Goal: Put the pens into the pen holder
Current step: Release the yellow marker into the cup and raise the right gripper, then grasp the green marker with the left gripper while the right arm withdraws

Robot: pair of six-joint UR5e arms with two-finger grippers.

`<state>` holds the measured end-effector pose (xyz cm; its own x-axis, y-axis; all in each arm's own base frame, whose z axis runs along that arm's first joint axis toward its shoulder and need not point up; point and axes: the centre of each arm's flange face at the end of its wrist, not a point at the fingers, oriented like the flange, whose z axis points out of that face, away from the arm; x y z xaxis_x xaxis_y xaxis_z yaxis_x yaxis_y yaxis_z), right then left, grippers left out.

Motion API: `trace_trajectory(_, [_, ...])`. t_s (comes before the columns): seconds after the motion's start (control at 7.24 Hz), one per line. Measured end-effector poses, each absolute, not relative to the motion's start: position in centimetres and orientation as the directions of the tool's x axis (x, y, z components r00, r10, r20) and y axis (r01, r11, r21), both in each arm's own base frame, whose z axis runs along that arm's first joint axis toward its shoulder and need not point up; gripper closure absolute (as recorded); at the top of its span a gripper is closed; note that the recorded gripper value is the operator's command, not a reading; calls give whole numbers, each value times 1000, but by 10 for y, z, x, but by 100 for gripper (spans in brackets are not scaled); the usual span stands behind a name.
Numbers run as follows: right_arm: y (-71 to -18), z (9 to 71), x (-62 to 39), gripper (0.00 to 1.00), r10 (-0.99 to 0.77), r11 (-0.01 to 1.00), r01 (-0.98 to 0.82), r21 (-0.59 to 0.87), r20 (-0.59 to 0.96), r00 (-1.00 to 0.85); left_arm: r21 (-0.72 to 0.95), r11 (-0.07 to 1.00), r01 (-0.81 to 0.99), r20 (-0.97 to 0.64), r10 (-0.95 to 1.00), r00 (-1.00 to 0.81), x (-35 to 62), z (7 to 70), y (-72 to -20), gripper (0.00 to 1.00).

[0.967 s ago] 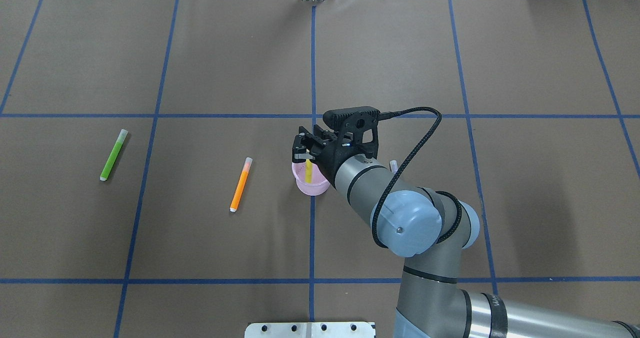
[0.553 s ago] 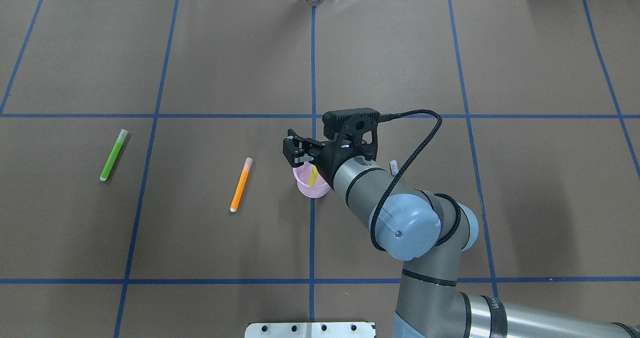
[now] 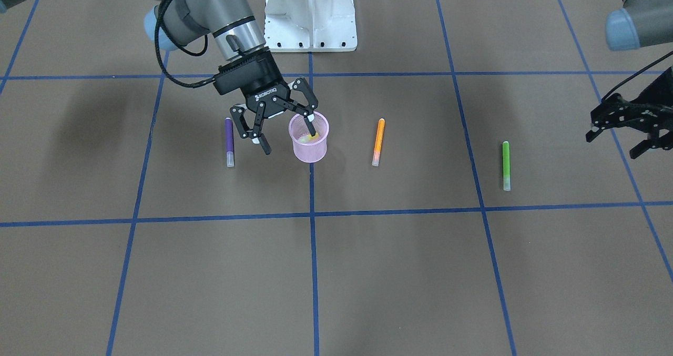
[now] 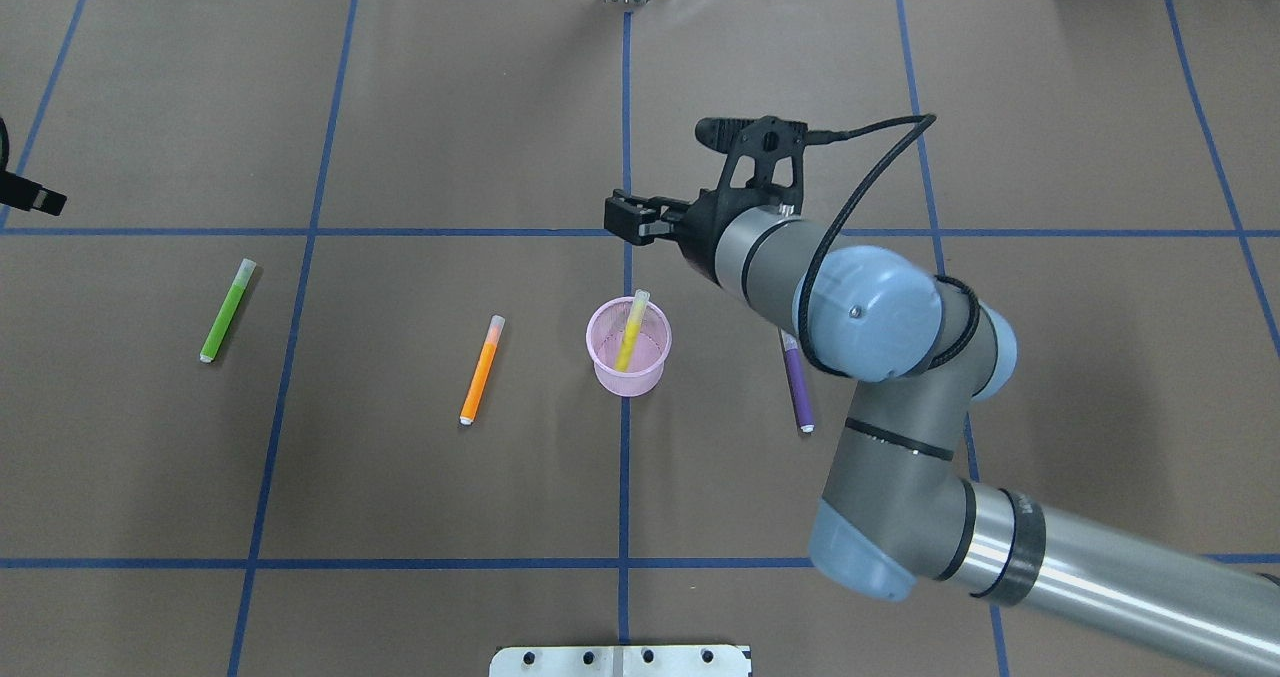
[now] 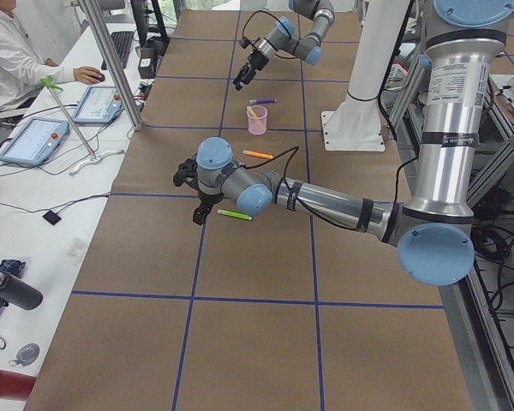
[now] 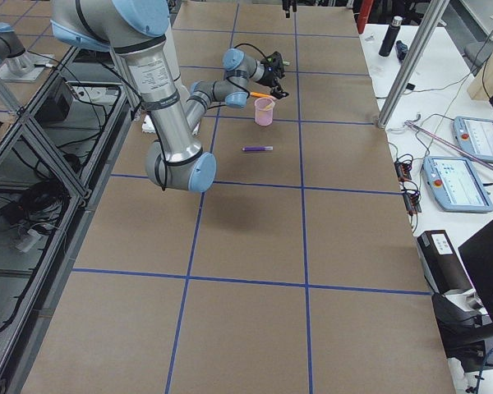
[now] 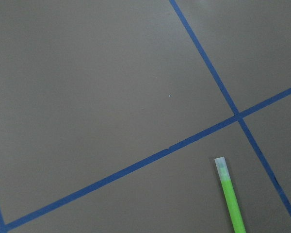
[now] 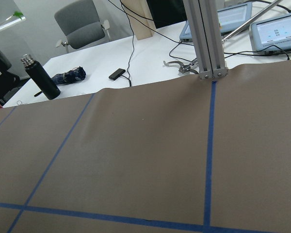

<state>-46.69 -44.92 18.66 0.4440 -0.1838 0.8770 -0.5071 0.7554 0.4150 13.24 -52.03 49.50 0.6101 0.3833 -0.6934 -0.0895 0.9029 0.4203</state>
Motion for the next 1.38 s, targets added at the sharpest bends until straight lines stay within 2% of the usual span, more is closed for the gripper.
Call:
trace_trajectory(0.28, [-516,207,-391,1,-156,852,-376,365,862,483,389,915,-105,-663,357,658,197,497,-514,0])
trace_trajectory(0.55, [-560,249,-298,1,-223,895,-231,381,832,509,368,921,-129,-633,350,690,254,507,-523,0])
trace_trajectory(0.83, [-582,292,-215,1,-291,909,-115,400,808,513,343,926,-158,-627,351,696,289,517,-535,14])
trace_trajectory(1.11, [-586,326,-176,1,-324,906,-65,419,783,531,336,924,-184,-626,365,689,308,520,-532,41])
trace_trajectory(1.38, [-583,355,-151,1,-346,901,-35,433,763,546,334,921,-200,-629,376,681,322,518,-526,54])
